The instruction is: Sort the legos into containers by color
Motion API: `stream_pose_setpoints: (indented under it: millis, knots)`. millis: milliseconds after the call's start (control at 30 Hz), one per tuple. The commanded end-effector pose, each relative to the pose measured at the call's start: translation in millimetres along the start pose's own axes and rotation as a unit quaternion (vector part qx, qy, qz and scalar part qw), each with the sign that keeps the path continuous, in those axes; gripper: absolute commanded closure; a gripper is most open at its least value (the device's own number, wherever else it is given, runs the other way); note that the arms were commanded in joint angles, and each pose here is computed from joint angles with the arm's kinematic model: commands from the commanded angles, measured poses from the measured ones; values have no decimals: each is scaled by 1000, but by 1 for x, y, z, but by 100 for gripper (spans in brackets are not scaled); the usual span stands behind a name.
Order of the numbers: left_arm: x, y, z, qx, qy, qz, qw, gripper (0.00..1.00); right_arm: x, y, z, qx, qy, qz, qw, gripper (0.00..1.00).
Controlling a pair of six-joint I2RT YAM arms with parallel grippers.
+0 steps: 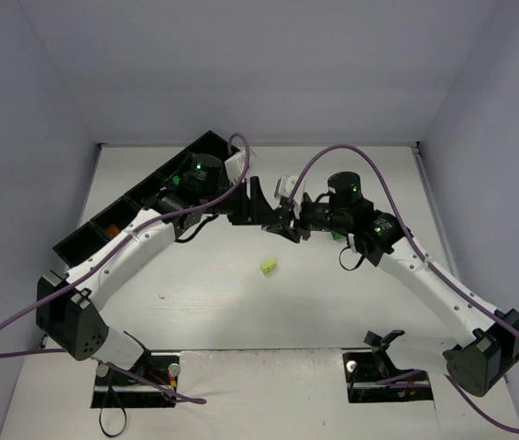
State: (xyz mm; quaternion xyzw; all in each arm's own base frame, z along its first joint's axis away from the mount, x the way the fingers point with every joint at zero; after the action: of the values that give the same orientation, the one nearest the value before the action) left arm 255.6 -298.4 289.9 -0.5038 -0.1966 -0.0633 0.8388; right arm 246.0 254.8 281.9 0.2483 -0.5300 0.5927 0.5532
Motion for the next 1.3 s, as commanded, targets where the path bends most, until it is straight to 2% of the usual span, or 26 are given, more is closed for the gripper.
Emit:
stream_pose_setpoints:
  millis: [0,100,133,167,200,267,400,533,667,833,933,1000,1067,1100,1167,1200,1267]
  knots:
    - [11,-22,3,-26,-19,-16,999,62,30,-14,1,-24,-46,48,998,93]
    - [11,-19,2,-20,-23,-14,999,89,24,-16,1,-33,-36,45,998,91]
    - [12,-18,1,-19,-23,-14,999,91,23,-17,1,-35,-33,44,998,87]
    - [12,-18,1,-19,-24,-14,999,92,22,-16,1,-38,-31,43,998,78]
    - [12,-18,1,-19,-24,-13,999,93,20,-16,1,-40,-26,40,998,61]
    - [15,-16,0,-14,-27,-13,999,94,13,-19,1,-56,-12,28,998,43]
    - [22,-5,-4,6,-33,-17,999,94,3,-23,7,-88,11,13,996,30]
    - [46,20,-7,34,-54,-13,998,94,-2,-25,19,-125,27,-6,992,26]
    - [103,61,7,103,-133,-24,986,94,-12,-27,33,-173,50,-39,983,25]
    - [181,104,16,199,-238,-79,947,94,-12,-17,48,-192,37,-68,978,25]
    - [226,127,18,231,-287,-108,923,94,-11,-9,52,-192,27,-85,977,26]
    - [245,157,10,258,-292,-111,914,94,-9,-5,54,-188,19,-94,977,26]
    - [273,155,14,266,-319,-134,900,93,-13,2,55,-180,26,-109,977,26]
    - [277,176,1,281,-311,-134,898,93,-13,4,55,-179,25,-112,977,26]
    - [299,178,3,295,-333,-155,882,92,-14,6,55,-177,25,-120,977,26]
    - [301,200,-9,311,-325,-150,880,92,-16,7,55,-176,27,-123,976,26]
    - [312,215,-9,328,-333,-155,870,86,-16,8,56,-174,29,-126,976,26]
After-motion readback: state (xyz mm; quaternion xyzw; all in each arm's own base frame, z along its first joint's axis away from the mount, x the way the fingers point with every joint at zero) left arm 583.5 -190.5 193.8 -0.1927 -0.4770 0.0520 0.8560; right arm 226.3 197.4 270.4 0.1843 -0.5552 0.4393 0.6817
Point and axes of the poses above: each gripper's point midway between its finger pads, its own z axis back along the fingers, its own y axis along the line the jaws close on, x = y × z, the point moved 3 cm from there along z, back along the fingers, and after that the axes turned 9 degrees about z, right-handed, at the moved point
